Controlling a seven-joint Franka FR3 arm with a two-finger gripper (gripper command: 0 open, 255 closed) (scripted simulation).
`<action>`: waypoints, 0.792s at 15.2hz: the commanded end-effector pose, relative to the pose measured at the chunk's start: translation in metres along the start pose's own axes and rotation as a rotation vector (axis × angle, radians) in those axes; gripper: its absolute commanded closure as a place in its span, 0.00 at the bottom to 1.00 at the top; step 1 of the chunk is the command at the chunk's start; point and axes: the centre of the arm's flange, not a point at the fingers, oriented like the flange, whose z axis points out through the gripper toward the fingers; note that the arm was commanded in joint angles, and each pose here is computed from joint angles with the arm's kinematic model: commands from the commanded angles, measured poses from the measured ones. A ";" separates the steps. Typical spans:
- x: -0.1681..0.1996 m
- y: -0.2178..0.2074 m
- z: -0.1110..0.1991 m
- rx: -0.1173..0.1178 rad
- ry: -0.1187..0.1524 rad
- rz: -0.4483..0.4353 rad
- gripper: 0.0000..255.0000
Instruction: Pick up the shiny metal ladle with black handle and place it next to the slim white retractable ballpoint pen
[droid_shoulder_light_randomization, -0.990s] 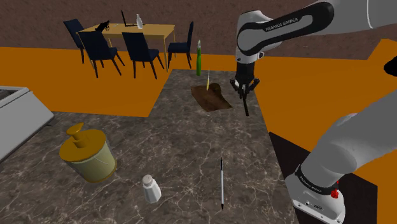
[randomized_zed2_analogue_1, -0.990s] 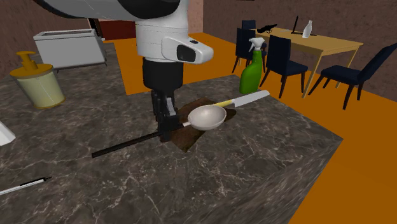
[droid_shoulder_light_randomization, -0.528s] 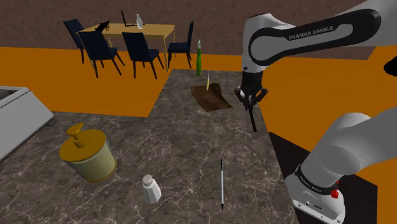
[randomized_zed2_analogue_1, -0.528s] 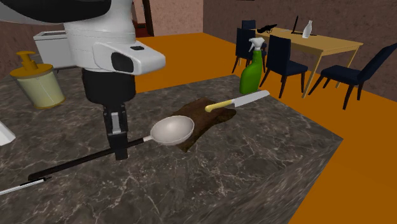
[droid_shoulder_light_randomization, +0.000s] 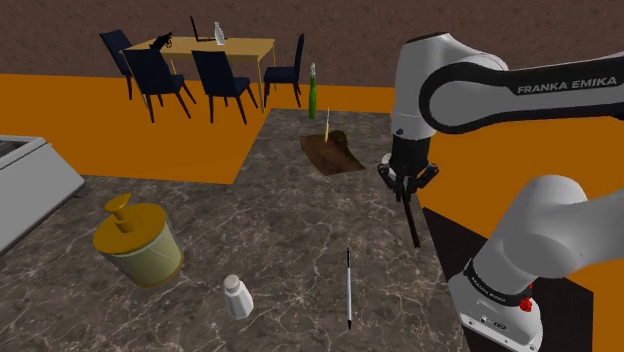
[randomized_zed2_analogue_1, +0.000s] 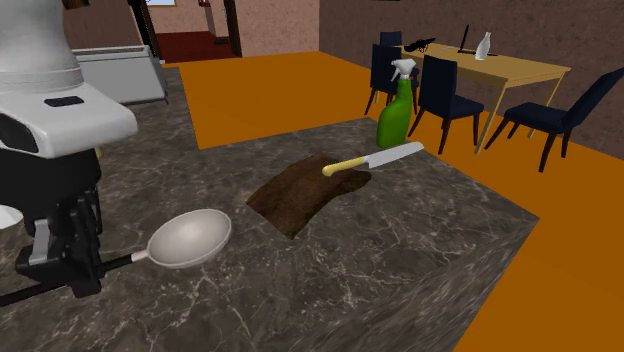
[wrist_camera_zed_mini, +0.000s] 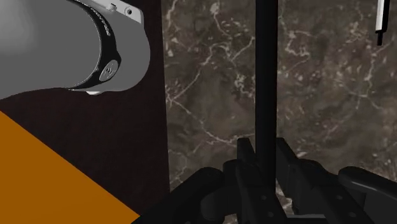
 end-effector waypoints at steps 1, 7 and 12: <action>-0.025 0.005 0.002 0.000 -0.001 0.001 1.00; -0.103 0.017 0.013 0.000 -0.001 0.001 1.00; -0.167 0.027 0.022 0.000 -0.001 0.001 1.00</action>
